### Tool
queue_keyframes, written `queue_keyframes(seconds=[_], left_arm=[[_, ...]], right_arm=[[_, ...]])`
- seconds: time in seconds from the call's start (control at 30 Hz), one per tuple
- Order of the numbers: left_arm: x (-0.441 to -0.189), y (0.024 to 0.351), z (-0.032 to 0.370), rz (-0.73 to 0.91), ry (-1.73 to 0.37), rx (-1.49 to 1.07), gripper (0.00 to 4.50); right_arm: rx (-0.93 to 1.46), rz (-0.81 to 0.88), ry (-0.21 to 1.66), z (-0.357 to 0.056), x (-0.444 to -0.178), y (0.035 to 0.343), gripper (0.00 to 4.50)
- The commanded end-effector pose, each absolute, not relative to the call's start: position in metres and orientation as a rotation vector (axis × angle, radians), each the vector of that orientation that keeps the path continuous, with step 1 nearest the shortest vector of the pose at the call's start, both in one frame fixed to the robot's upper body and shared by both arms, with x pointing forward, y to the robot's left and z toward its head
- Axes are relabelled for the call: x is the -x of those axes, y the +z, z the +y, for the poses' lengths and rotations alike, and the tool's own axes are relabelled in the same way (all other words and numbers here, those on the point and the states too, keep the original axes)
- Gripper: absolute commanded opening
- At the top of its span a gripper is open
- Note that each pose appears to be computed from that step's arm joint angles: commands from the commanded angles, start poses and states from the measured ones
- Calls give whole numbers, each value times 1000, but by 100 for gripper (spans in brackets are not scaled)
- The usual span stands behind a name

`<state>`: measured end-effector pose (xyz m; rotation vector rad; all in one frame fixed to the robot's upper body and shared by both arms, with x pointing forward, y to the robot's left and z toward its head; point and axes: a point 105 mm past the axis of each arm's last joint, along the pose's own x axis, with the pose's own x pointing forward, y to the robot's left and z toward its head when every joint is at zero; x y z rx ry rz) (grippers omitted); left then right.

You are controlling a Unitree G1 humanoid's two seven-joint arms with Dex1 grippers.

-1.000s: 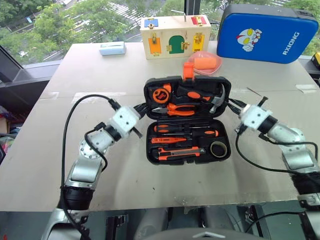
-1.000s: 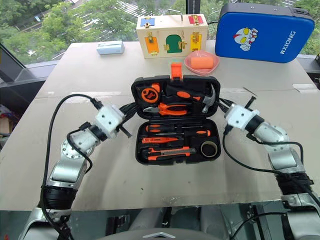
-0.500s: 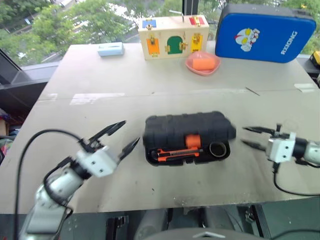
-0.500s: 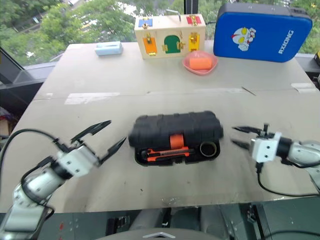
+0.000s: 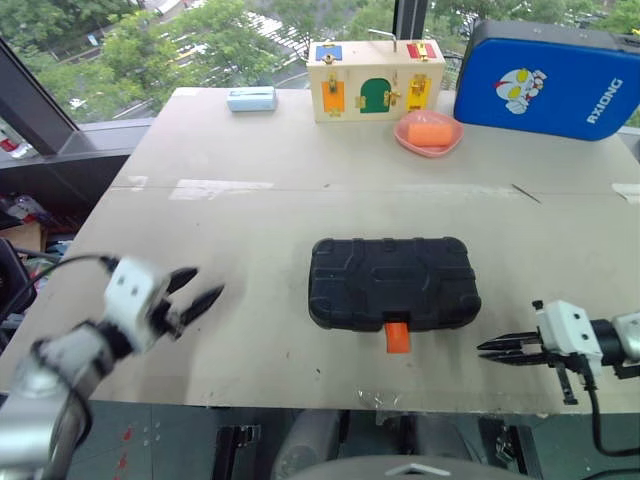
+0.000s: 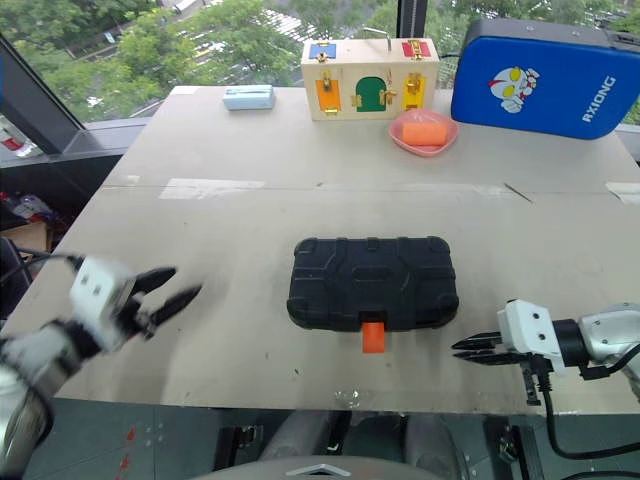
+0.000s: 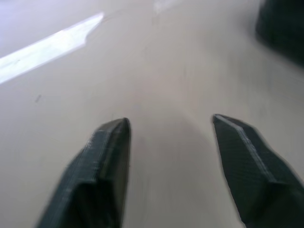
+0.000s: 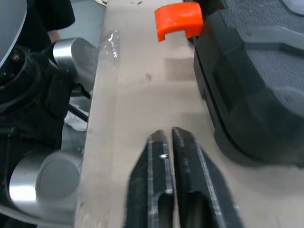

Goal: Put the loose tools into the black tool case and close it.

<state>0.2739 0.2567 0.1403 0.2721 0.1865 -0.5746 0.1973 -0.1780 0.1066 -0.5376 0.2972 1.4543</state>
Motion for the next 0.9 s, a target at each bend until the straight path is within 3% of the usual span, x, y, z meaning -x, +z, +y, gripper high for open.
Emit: queue_keyframes(seconds=[0.03, 0.07, 0.1, 0.23, 0.33, 0.5, 0.67, 0.9], left_arm=[[-302, 143, 224, 233, -818, -286, 99], [-318, 149, 213, 219, -867, -310, 34], [-329, 154, 206, 210, -898, -331, 8], [-357, 159, 180, 210, -1010, -375, 2], [-362, 145, 154, 256, -1152, -435, 2], [-338, 111, 125, 394, -1399, -463, 2], [-307, 108, 120, 453, -1519, -429, 2], [-295, 132, 120, 394, -1462, -293, 2]], right_arm=[[547, 277, 1497, -159, -195, 113, 0], [547, 270, 1504, -153, -194, 114, 0], [548, 266, 1508, -150, -193, 116, 0], [545, 240, 1513, -136, -191, 124, 0], [551, 215, 1487, -130, -193, 130, 0], [663, 179, 1267, -146, -231, 132, 0], [705, 145, 1053, -167, -283, 137, 0], [708, 143, 960, -181, -296, 130, 0]])
